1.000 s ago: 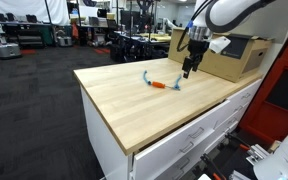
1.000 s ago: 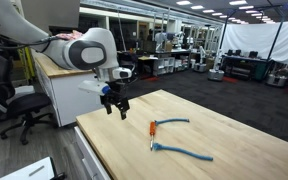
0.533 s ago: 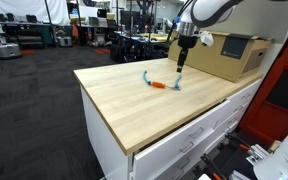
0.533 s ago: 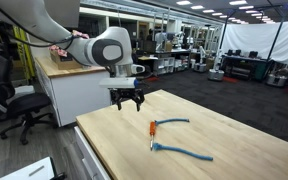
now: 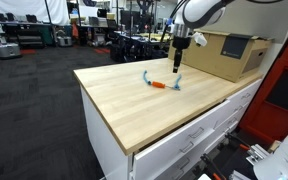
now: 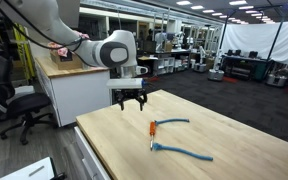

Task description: Move the screwdriver to the left slightly

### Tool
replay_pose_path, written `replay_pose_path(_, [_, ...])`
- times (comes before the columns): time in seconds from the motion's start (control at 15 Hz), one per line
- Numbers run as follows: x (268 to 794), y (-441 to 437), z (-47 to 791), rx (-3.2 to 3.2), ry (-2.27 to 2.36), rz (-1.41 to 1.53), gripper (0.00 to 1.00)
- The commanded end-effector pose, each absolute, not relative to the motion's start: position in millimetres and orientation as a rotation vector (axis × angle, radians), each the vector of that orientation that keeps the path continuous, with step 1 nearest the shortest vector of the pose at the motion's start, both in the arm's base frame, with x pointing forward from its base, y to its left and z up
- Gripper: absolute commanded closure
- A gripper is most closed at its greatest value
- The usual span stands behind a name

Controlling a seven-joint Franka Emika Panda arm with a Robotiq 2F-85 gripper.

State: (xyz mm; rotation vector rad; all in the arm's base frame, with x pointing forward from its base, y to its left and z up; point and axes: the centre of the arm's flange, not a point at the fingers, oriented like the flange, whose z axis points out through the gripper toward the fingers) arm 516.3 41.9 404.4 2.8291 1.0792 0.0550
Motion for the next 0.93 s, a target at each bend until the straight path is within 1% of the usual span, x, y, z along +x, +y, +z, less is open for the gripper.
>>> replay_pose_path(0.0, [540.3, 33.0, 393.8, 2.811, 1.288, 0.022, 0.00])
replay_pose_path(0.27, [563.7, 28.9, 375.0, 2.770, 1.392, 0.050, 0.00])
replay_pose_path(0.67, [594.0, 24.0, 344.5, 2.805, 1.410, 0.126, 0.00])
replay_pose_path(0.73, [594.5, 22.8, 342.3, 2.818, 1.428, 0.122, 0.00])
replay_pose_path(0.8, [577.5, 29.5, 349.6, 2.809, 1.387, 0.099, 0.00])
replay_pose_path(0.87, [579.3, 28.3, 346.0, 2.813, 1.388, 0.094, 0.00])
